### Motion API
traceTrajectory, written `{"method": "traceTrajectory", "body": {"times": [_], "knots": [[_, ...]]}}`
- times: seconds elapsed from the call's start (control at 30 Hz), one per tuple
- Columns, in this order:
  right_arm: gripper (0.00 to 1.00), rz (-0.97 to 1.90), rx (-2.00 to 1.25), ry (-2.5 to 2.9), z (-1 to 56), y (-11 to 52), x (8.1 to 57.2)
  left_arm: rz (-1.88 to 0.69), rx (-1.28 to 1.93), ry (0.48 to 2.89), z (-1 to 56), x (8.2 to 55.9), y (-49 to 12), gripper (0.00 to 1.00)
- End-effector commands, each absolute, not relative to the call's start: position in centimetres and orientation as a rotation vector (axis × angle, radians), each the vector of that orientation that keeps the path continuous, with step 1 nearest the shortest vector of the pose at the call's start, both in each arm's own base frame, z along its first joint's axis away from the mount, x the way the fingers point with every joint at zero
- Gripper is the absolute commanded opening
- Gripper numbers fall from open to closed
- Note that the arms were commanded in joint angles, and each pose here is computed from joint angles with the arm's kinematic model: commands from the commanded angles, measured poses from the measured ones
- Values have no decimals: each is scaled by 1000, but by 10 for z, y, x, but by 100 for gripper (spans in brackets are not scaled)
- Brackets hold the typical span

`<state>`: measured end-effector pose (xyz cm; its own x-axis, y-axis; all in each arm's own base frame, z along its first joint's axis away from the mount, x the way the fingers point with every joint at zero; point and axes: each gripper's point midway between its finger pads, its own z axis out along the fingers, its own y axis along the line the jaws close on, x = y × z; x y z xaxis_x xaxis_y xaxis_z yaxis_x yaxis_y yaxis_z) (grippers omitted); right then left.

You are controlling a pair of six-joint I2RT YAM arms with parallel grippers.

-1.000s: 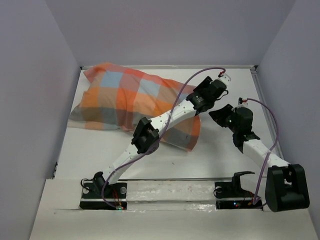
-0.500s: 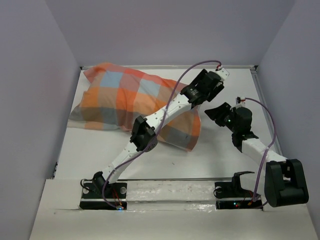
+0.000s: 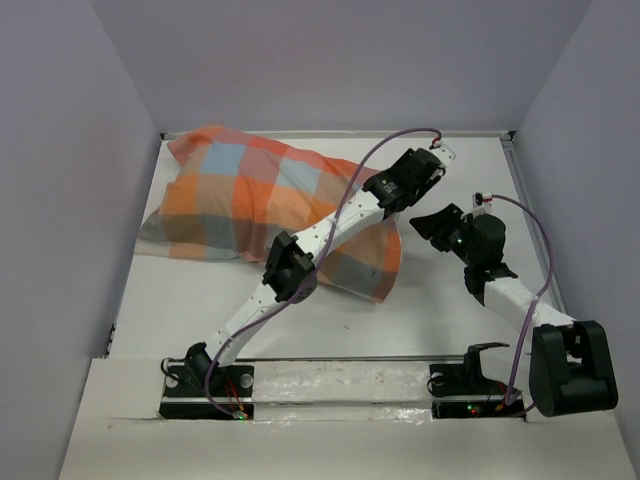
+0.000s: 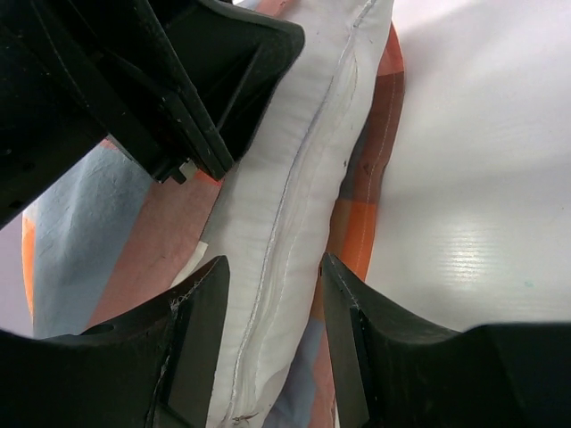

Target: Put the pillow into the pillowcase

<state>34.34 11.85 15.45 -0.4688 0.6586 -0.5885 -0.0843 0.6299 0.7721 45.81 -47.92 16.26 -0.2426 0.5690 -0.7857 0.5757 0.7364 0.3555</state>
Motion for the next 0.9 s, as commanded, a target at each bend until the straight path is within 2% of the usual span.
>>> {"method": "traceTrajectory", "body": {"times": [0.0, 0.07, 0.1, 0.17, 0.2, 0.3, 0.33, 0.4, 0.47, 0.5, 0.57, 0.67, 0.77, 0.8, 0.87], "knots": [[51, 953, 428, 1807, 167, 117, 346, 60, 852, 1877, 174, 470, -469, 62], [51, 949, 429, 1803, 168, 117, 347, 85, 847, 1879, 171, 473, -465, 60], [51, 947, 429, 1806, 167, 117, 348, 83, 842, 1878, 171, 474, -465, 53], [52, 946, 433, 1814, 164, 117, 349, 62, 825, 1873, 175, 475, -467, 49], [53, 943, 439, 1824, 160, 117, 352, 38, 802, 1860, 185, 475, -470, 43], [67, 919, 473, 1848, 150, 114, 359, -15, 763, 1830, 201, 477, -477, 34], [78, 887, 497, 1864, 141, 110, 363, -36, 748, 1823, 205, 477, -479, 32], [83, 881, 479, 1867, 139, 111, 372, -128, 703, 1801, 223, 475, -489, 22], [84, 943, 449, 1890, 134, 122, 382, -232, 675, 1766, 246, 469, -499, 14], [84, 1004, 414, 1828, 147, 129, 388, -283, 653, 1767, 253, 466, -502, 7], [84, 1139, 336, 1783, 153, 146, 392, -388, 646, 1768, 262, 457, -512, 0], [83, 1299, 277, 1731, 158, 168, 396, -498, 641, 1748, 284, 444, -519, 0], [65, 1435, 237, 1690, 161, 188, 397, -630, 625, 1699, 329, 425, -520, 0], [63, 1464, 241, 1682, 162, 190, 399, -667, 629, 1683, 339, 420, -522, 0], [45, 1518, 206, 1681, 164, 205, 398, -746, 620, 1660, 360, 407, -524, 0]]}}
